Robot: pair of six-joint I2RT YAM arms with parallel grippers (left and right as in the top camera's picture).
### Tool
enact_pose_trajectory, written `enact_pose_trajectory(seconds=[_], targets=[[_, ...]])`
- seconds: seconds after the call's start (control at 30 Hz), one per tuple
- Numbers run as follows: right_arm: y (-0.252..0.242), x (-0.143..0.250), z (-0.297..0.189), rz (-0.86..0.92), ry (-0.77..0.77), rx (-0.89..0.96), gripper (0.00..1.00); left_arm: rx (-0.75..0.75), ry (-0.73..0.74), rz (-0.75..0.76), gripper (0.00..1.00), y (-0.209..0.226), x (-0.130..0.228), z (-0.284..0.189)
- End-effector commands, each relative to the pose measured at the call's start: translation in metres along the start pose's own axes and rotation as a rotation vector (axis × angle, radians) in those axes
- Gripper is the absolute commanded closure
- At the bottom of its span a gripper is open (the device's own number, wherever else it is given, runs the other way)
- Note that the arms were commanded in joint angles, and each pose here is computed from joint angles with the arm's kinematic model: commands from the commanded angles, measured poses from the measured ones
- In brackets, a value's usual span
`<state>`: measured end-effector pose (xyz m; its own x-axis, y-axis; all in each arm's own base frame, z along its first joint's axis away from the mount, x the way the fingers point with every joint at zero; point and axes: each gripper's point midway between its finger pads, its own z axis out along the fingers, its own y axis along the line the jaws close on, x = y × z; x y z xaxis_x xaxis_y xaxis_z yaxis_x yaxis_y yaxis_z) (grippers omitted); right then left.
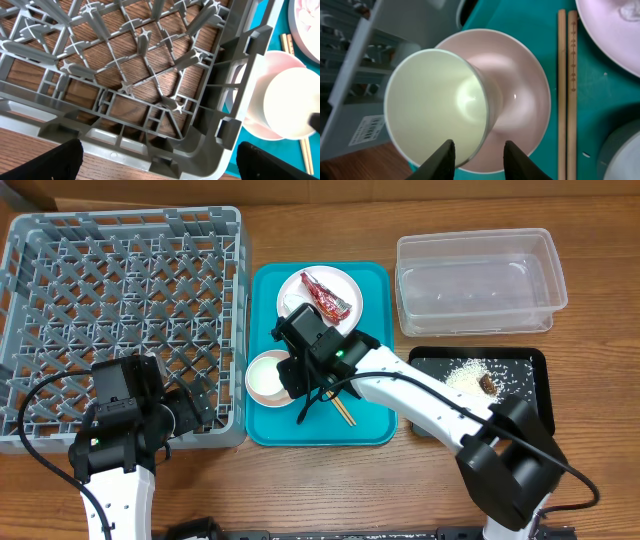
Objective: Sort waste into correct bins and load items into the dishwasher
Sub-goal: 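Grasp the white cup with the right gripper and lift it, then hand the white cup from the right gripper to the left gripper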
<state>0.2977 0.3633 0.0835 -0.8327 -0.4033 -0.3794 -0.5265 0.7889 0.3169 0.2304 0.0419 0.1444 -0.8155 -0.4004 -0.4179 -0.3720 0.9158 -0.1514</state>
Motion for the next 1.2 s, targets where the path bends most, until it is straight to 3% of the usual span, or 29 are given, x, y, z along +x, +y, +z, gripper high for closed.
enact_pose_trajectory(seconds=[0.0, 0.27, 0.5, 0.7, 0.9, 1.17], targets=[[-0.001, -0.002, 0.007, 0.018, -0.003, 0.015, 0.67, 0.011, -0.026, -0.008, 0.01, -0.002, -0.009, -0.006], [-0.008, -0.008, 0.006, 0.032, -0.016, 0.02, 0.96, 0.011, -0.025, -0.009, 0.01, -0.002, -0.009, -0.006], [-0.025, -0.03, -0.029, 0.073, -0.09, 0.025, 0.96, 0.013, -0.026, -0.007, 0.0, -0.003, -0.009, -0.006], [-0.044, -0.074, -0.116, 0.124, -0.277, 0.024, 0.96, 0.078, -0.03, -0.004, 0.0, -0.014, -0.011, -0.007], [-0.088, -0.076, -0.183, 0.258, -0.365, 0.044, 0.96, 0.303, -0.071, 0.032, 0.02, -0.054, -0.023, -0.015], [-0.095, -0.049, -0.189, 0.382, -0.227, -0.199, 0.96, 0.642, -0.155, 0.212, 0.04, -0.13, -0.037, -0.041]])
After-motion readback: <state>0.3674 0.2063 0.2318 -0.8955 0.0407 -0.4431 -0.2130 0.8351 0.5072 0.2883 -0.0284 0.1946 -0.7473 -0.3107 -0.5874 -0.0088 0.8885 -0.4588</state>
